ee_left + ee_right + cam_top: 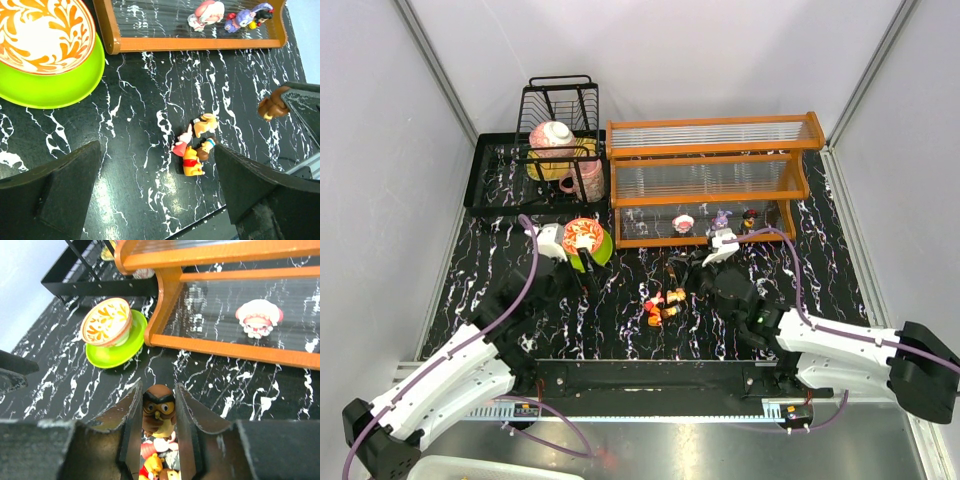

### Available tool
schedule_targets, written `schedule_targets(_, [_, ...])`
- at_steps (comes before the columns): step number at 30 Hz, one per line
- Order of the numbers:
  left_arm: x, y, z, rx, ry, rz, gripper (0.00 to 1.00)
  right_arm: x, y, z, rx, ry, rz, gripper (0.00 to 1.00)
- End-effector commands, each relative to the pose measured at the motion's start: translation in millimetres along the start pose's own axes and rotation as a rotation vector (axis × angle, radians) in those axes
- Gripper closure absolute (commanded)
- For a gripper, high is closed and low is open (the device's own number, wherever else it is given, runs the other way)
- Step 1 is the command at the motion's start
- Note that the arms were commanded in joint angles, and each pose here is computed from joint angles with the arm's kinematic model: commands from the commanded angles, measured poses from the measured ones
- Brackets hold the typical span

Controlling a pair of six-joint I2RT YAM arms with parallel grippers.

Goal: Place and organize the plastic toys onto the shelf

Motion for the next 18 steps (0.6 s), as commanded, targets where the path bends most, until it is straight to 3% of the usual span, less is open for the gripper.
schedule_targets(1, [-23.1, -8.7, -25.4, -0.097, 0.034, 0.139, 0.01, 21.0, 8.1, -31.1, -0.135, 0.065, -0.053, 1.00])
schedule_targets(6, [-52.2, -16.3, -37.3, -0.175, 0.132, 0.377, 0.01, 52.3, 12.7, -28.4, -0.023, 0.170, -0.154, 1.00])
schedule_targets(12, [-62.7, -13.3, -43.4, -0.164, 0.232, 0.433, 0.01, 87.3, 12.7, -34.9, 0.107, 0.297, -0.220, 1.00])
schedule_targets(18, [-72.3, -12.4, -48.3, -0.164, 0.291, 0.465, 0.01, 107.0, 11.5, -49.6, 0.143, 0.355, -0.246, 1.00])
Point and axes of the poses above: each gripper's point midway between its finger pads, its own y axis out along the fingers, its own x axis along the line the jaws close on, z = x × y, the point moved 5 cm from there along -y, back along the fingers, and after that the axes turned 10 degrees about y, right-handed, at the moved point
